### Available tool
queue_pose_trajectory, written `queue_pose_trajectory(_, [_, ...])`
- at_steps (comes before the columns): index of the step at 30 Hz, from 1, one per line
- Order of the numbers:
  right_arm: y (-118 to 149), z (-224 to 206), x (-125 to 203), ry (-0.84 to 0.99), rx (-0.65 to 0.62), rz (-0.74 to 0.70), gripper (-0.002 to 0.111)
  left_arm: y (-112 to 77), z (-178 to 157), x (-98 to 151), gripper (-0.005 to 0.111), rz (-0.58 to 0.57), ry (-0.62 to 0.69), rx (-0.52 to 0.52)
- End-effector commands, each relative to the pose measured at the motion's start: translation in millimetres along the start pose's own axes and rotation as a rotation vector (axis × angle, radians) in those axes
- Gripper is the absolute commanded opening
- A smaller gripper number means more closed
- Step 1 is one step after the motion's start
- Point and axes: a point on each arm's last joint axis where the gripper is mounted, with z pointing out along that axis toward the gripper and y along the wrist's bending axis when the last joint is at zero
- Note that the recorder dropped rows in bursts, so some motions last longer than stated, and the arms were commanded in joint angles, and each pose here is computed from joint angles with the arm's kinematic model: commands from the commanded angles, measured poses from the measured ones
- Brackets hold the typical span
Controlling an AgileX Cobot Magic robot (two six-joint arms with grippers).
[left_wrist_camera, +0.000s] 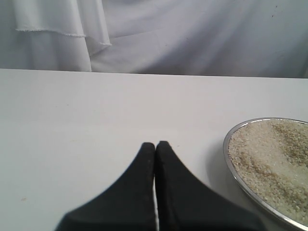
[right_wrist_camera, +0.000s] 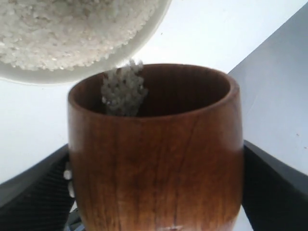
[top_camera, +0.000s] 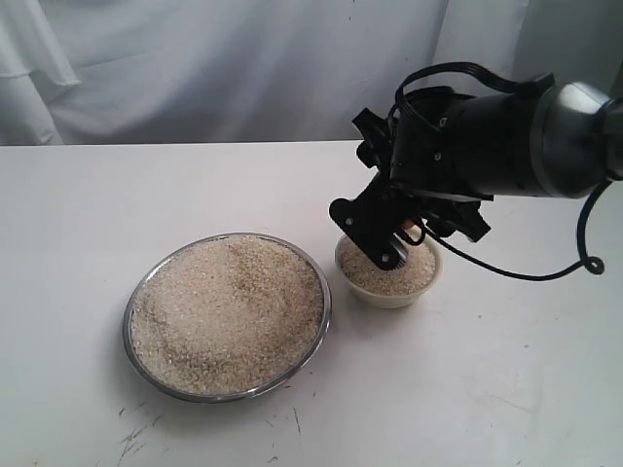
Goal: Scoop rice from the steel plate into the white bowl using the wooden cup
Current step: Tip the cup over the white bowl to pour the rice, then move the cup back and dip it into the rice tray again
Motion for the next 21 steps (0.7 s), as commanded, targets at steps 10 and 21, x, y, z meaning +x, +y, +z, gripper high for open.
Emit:
queue_pose_trajectory(10, [-5.4, -10.3, -2.8, 0.052, 0.028, -0.099, 0.000, -0.1, 0.0, 0.7, 0.000, -0.004, -0.007, 0.002])
queue_pose_trajectory(21, [-19.3, -13.9, -26.0, -0.242, 0.137, 0.371, 0.000, -0.1, 0.0, 0.7, 0.000, -0.004, -0.007, 0.002])
